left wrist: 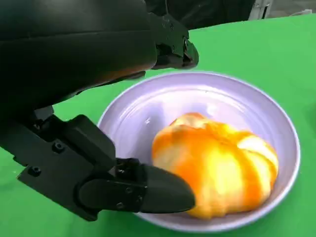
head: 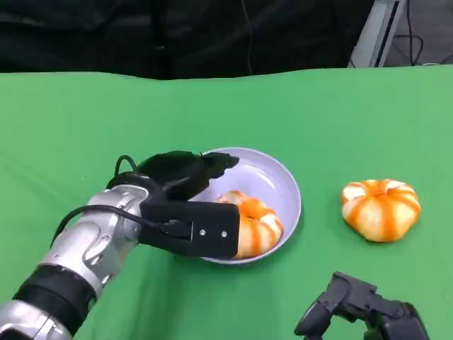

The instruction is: Grasp the bread from the table and place it into the plate.

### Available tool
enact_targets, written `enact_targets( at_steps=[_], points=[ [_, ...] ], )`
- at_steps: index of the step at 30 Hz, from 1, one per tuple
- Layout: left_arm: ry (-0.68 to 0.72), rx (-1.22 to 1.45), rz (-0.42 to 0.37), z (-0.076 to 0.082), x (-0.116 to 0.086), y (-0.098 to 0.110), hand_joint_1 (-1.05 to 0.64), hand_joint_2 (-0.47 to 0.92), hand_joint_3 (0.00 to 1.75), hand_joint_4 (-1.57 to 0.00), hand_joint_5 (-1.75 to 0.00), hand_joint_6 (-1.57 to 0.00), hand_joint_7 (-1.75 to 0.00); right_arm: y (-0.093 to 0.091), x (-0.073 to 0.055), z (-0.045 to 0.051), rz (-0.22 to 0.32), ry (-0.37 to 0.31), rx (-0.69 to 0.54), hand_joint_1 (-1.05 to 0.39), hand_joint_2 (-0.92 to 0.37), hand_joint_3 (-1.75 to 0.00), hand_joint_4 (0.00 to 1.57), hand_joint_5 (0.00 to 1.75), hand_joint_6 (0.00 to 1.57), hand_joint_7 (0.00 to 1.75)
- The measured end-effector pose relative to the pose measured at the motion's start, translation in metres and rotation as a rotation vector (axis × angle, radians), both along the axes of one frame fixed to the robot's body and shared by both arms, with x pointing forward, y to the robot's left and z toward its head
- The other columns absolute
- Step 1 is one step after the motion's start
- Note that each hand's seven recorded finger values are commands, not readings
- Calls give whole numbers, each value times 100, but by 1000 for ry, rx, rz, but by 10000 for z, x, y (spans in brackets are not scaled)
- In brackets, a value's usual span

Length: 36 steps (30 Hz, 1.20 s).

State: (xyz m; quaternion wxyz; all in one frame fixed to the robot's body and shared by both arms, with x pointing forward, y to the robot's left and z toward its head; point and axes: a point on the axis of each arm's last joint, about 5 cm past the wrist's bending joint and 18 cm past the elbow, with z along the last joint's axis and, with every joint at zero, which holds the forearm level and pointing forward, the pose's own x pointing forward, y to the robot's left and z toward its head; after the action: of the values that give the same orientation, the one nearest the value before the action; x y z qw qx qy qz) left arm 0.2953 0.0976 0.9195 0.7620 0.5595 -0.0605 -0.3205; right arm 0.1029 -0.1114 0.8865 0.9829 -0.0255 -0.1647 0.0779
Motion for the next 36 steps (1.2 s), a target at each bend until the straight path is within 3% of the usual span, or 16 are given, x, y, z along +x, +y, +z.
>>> enact_targets(
  at_steps=[11, 36],
  points=[
    [-27, 9, -19, 116, 5, 22, -102, 92, 53, 0, 0, 0, 0, -1, -1, -2, -1, 1, 0, -6, -29, -138, 76, 157, 82, 128],
    [-24, 15, -12, 116, 7, 31, -100, 92, 49, 0, 0, 0, 0, -2, -1, -4, -1, 2, 0, -7, -30, -136, 76, 157, 81, 127]
  ],
)
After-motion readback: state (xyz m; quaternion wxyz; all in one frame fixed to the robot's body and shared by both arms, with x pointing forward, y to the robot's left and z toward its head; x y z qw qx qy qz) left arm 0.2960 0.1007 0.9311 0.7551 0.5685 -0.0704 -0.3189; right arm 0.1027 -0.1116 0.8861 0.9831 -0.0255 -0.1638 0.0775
